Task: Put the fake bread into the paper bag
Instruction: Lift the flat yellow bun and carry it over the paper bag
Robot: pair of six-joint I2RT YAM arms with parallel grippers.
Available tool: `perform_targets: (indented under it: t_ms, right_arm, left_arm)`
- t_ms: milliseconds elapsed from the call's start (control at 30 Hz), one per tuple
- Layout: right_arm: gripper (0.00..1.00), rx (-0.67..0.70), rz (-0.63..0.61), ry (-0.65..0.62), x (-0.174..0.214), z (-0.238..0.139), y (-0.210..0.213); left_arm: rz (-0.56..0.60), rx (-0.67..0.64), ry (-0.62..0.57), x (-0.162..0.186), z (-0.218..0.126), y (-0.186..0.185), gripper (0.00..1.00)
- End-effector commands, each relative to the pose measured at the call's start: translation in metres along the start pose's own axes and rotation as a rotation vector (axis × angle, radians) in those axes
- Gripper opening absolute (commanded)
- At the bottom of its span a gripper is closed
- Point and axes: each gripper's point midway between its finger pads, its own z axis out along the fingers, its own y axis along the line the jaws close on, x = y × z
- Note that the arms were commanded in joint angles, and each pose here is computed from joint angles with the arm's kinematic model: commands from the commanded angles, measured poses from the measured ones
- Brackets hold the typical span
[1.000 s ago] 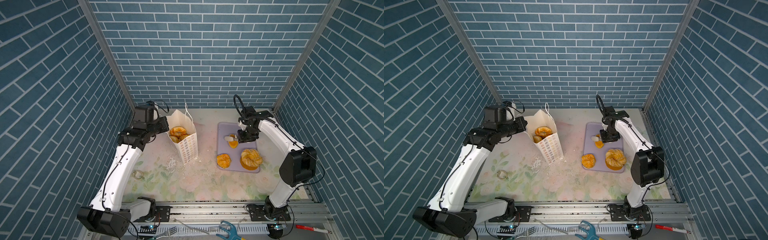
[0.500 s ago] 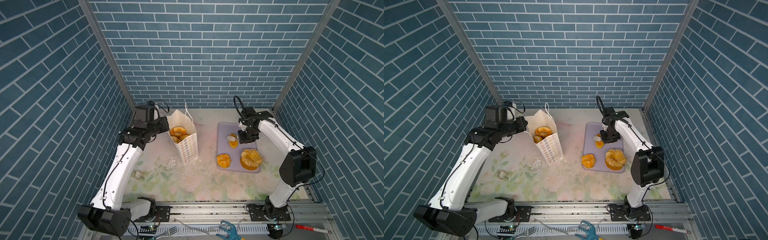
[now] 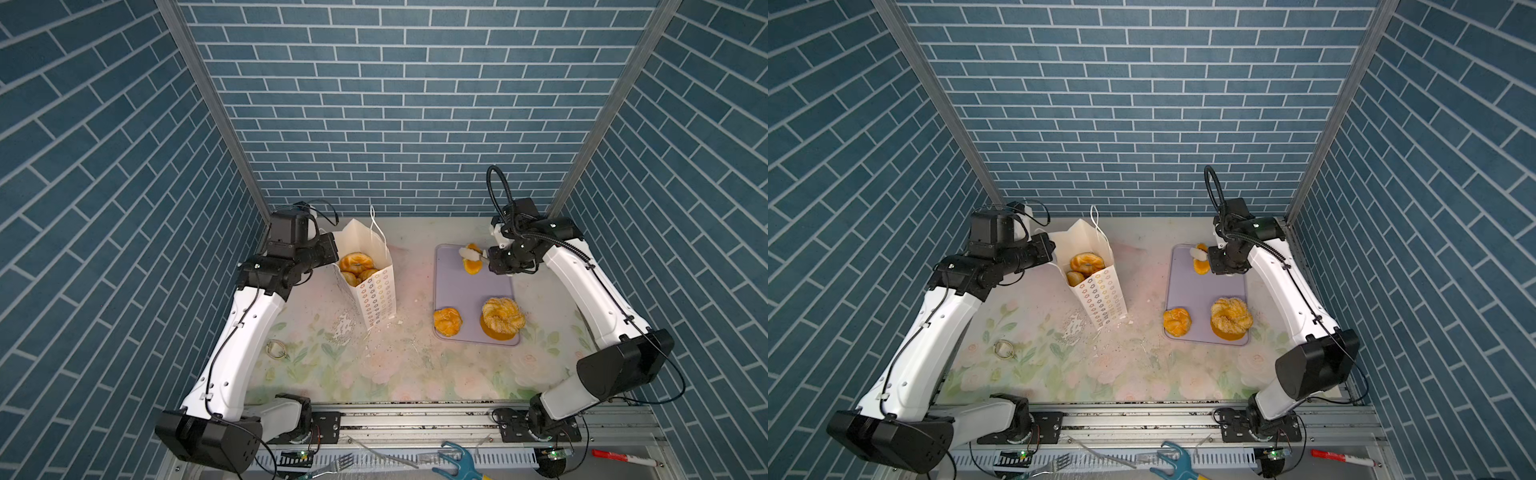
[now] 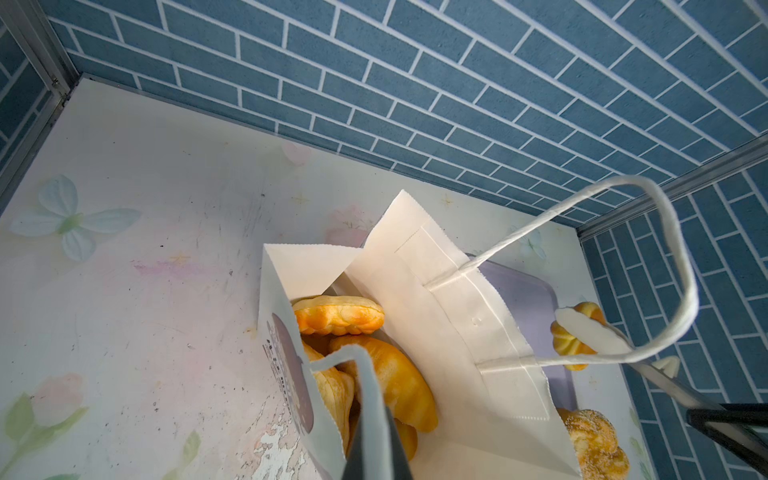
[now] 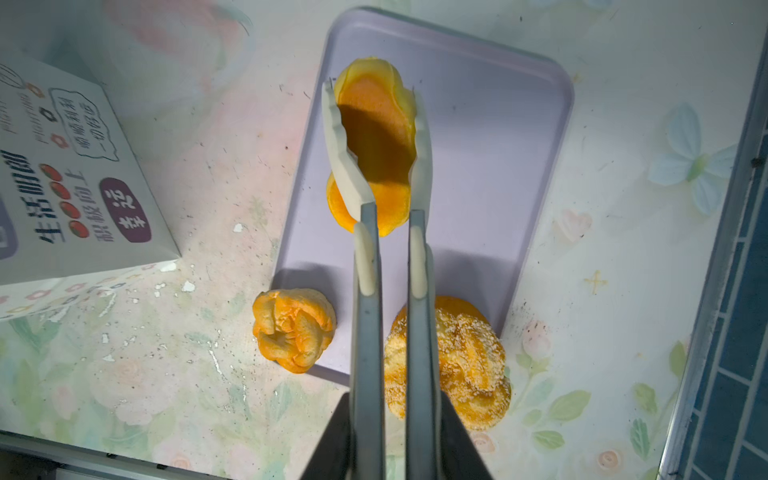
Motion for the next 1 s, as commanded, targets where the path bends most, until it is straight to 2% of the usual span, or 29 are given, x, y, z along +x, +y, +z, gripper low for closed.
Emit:
perform_targets:
  t_ms: [0, 367, 667, 967]
  right_arm:
    - [0.18, -0.012, -0.033, -0.086, -0.008, -0.033, 0.005]
    - [0.17, -0.103, -0.119, -0.303, -0.047, -0.1, 0.043]
    - [0.17, -0.191, -0.288, -0.431, -0.07, -0.138, 0.098]
    - [0.16, -0.304, -0.411, -0.589, -0.078, -0.178, 0.151]
  left_arm:
    - [0.016, 0.007, -0.011, 0.001, -0.004, -0.002, 0.0]
    - [0.013, 0.01, -0.013, 0.002, -0.005, -0.002, 0.0]
    - [0.011, 0.0, -0.013, 0.002, -0.004, 0.0, 0.0]
    - [0.006, -0.004, -0.01, 0.003, -0.005, 0.001, 0.0]
